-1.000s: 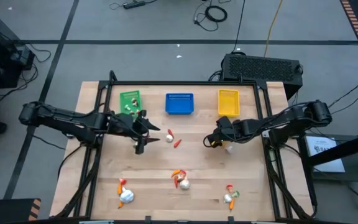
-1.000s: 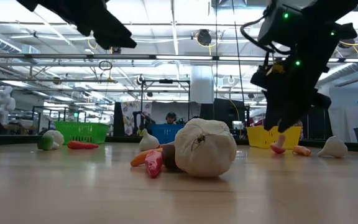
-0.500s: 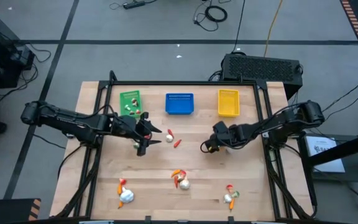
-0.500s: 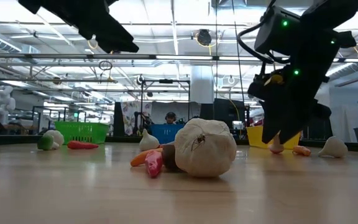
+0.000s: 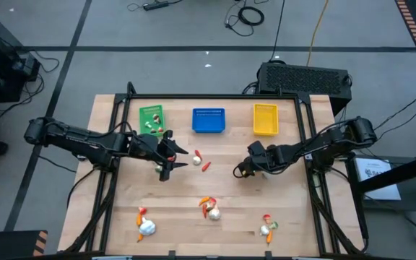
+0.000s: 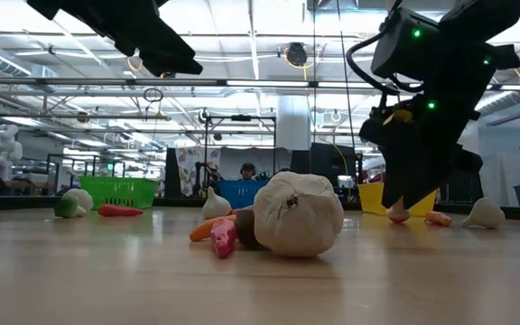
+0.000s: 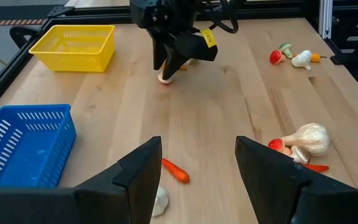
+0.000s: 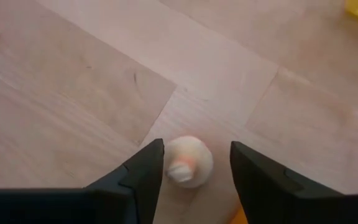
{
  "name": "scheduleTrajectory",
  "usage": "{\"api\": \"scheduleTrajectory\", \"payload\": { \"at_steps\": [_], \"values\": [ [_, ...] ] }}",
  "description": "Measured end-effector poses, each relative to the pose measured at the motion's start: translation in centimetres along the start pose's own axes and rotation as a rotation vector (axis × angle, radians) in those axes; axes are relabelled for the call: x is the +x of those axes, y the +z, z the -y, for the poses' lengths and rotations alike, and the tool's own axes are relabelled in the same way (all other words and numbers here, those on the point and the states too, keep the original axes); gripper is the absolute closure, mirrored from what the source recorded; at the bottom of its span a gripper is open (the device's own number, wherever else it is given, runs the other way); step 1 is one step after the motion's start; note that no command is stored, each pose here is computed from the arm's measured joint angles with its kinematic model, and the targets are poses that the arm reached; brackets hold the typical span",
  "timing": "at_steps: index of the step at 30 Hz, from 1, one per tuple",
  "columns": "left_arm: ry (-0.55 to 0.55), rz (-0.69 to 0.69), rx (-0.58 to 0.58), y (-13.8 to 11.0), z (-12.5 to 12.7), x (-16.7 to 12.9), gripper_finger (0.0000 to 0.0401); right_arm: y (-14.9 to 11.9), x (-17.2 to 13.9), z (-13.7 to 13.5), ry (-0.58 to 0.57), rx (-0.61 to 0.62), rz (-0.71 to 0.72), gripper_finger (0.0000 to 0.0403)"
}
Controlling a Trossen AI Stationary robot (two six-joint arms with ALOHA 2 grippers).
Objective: Sort produce into baskets
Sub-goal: Put the orange mushroom into the green bin
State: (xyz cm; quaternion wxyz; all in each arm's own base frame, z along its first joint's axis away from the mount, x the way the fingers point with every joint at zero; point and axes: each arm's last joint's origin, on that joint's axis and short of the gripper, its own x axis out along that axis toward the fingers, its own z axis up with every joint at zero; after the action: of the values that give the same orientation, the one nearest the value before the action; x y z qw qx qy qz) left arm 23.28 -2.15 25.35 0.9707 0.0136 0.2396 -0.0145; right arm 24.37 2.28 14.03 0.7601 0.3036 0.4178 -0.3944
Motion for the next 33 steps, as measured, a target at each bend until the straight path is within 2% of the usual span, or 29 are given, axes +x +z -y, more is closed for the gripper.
{"api": "scheduleTrajectory", "payload": {
  "at_steps": [7, 14, 16, 19, 23, 27, 29, 33],
  "values": [
    [0.0, -0.001, 0.001, 0.0, 0.0, 0.0, 0.0189, 0.0, 0.0, 0.0, 0.005, -0.002, -0.01, 0.0286],
    [0.0, 0.002, 0.002, 0.0, 0.0, 0.0, 0.0189, 0.0, -0.1, -0.1, 0.023, 0.0, -0.031, 0.0366],
    [-0.009, 0.047, -0.004, 0.1, 0.1, 0.1, 0.0189, 0.1, -0.3, -0.1, 0.039, 0.002, -0.03, 0.0387],
    [-0.037, 0.16, -0.006, -1.0, 0.7, 0.6, 0.0189, 0.4, -0.6, -0.6, 0.093, -0.009, 0.0, 0.0394],
    [-0.093, 0.335, -0.017, -2.8, 1.9, 1.4, 0.0189, 1.0, -0.9, -1.9, 0.226, -0.016, 0.071, 0.0385],
    [-0.151, 0.393, -0.044, -3.3, 3.5, 2.9, 0.0189, 2.1, -1.7, -3.8, 0.426, -0.008, 0.188, 0.0384],
    [-0.137, 0.371, -0.022, -3.5, 4.2, 3.7, 0.0189, 2.6, -2.4, -4.8, 0.544, -0.019, 0.258, 0.0384],
    [-0.024, 0.338, 0.004, -3.4, 4.6, 5.2, 0.0189, 3.3, -4.1, -6.3, 0.743, -0.048, 0.383, 0.0384]
  ]
}}
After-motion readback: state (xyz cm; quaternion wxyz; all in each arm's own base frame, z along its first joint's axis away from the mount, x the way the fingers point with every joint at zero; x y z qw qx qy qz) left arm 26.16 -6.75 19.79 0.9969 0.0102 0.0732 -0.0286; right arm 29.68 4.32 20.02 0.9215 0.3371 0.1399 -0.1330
